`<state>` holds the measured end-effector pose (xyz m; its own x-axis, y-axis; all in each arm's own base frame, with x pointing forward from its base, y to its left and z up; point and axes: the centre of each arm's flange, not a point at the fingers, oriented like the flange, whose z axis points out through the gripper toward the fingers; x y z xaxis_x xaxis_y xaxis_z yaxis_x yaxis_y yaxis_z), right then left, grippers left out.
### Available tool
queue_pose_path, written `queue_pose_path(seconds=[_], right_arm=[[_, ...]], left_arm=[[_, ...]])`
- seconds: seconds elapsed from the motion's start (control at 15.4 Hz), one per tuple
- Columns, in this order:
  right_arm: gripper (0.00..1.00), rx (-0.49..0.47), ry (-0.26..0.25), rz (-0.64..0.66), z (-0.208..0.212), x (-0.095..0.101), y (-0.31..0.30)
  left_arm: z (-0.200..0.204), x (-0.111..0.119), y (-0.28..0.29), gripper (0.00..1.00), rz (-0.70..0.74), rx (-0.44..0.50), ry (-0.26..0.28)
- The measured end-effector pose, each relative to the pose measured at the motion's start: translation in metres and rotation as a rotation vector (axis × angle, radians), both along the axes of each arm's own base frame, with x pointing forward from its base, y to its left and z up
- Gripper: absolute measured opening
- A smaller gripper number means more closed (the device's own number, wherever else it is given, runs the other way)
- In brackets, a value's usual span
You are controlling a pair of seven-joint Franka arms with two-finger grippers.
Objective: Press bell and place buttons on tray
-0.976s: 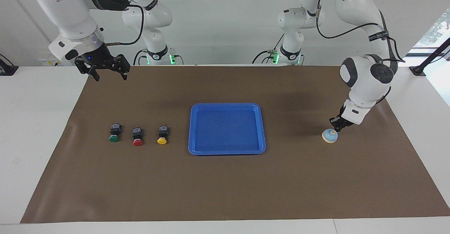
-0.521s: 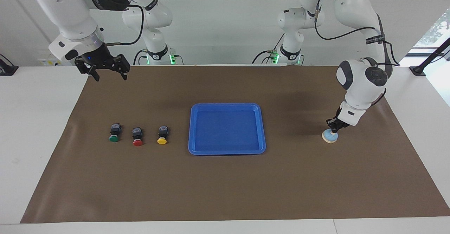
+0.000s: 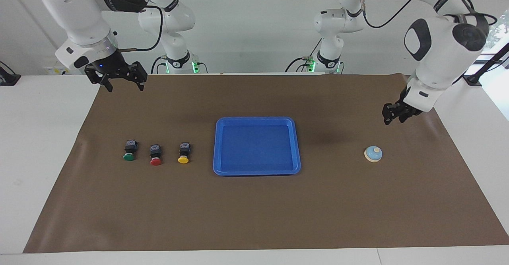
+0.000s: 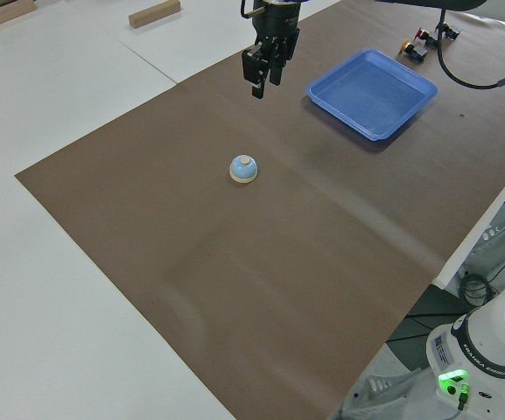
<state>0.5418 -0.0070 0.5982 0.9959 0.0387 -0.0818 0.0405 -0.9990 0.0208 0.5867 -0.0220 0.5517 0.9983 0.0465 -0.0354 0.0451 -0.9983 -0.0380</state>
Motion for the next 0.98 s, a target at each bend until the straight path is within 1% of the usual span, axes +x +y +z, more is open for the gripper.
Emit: queue_pose_path(seconds=[0.07,0.13,0.2,0.26,0.59,0.78,0.98], right_arm=[[1.0,0.0,0.0,0.0,0.0,0.0,0.0],[1.0,0.0,0.0,0.0,0.0,0.0,0.0],[1.0,0.0,0.0,0.0,0.0,0.0,0.0],[1.0,0.0,0.0,0.0,0.0,0.0,0.0],[1.0,0.0,0.0,0.0,0.0,0.0,0.0],[1.0,0.0,0.0,0.0,0.0,0.0,0.0],[1.0,0.0,0.0,0.0,0.0,0.0,0.0]], left_arm=[[0.01,-0.007,0.001,0.76,0.002,0.001,0.0],[0.016,-0.011,0.002,0.92,0.004,0.001,0.0],[0.017,-0.013,0.003,0.97,0.005,0.002,0.002],[0.016,-0.013,0.003,1.0,0.006,0.002,0.007],[0.017,-0.019,0.004,1.0,0.009,0.004,0.035],[0.019,-0.024,0.004,1.0,0.009,0.004,0.04],[0.02,-0.034,0.004,1.0,0.009,0.005,0.047]])
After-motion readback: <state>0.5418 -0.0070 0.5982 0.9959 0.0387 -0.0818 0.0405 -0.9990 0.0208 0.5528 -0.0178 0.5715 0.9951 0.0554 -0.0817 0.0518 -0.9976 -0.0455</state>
